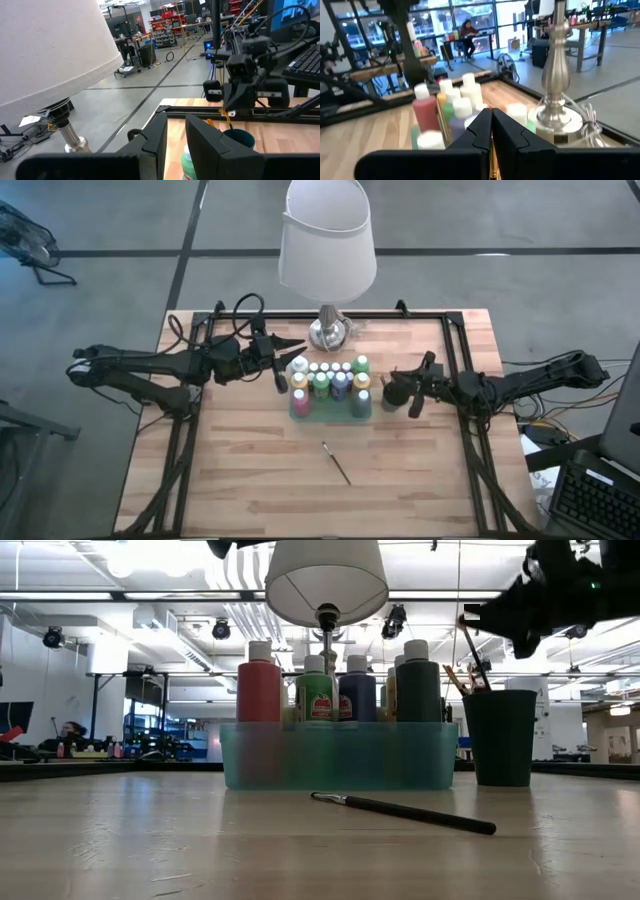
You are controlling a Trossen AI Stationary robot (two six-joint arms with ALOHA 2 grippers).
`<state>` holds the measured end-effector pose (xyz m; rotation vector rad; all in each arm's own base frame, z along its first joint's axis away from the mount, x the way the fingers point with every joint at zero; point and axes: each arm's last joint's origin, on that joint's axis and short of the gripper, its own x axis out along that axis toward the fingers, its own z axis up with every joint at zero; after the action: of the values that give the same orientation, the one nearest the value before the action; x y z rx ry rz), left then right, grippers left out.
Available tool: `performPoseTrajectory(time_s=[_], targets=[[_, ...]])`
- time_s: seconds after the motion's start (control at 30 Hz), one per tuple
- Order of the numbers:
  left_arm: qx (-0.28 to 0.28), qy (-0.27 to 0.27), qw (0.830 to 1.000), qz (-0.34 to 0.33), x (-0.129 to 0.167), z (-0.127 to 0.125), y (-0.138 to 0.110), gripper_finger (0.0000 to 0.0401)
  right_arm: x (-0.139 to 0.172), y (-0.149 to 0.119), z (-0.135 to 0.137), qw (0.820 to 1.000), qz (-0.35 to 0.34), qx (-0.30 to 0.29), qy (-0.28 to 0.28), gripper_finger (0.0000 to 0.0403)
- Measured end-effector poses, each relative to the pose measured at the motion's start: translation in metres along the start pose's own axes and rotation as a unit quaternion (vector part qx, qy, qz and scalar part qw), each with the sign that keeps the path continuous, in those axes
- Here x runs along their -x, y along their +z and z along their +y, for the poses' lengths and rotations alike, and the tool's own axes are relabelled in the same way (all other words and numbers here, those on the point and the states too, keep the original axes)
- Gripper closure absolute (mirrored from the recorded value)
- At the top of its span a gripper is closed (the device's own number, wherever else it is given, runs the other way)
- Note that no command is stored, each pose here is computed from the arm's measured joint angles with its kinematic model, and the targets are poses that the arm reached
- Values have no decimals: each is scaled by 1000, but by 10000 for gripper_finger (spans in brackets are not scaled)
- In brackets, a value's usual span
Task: Pick & Place Paint Supplies
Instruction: Put the orange paint brush into the black cup
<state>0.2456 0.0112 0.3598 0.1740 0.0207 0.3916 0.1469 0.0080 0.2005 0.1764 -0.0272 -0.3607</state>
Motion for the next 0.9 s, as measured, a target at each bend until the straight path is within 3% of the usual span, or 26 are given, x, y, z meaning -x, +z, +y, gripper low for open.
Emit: performPoseTrajectory(time_s=[0.53, 0.9], targets=[[4, 2, 1000, -9, 0, 0, 2, 325, 9, -41, -11, 998, 59, 11, 13, 395], [6, 3, 1000, -15, 0, 1, 3, 325, 8, -38, -10, 998, 56, -19, 11, 374]])
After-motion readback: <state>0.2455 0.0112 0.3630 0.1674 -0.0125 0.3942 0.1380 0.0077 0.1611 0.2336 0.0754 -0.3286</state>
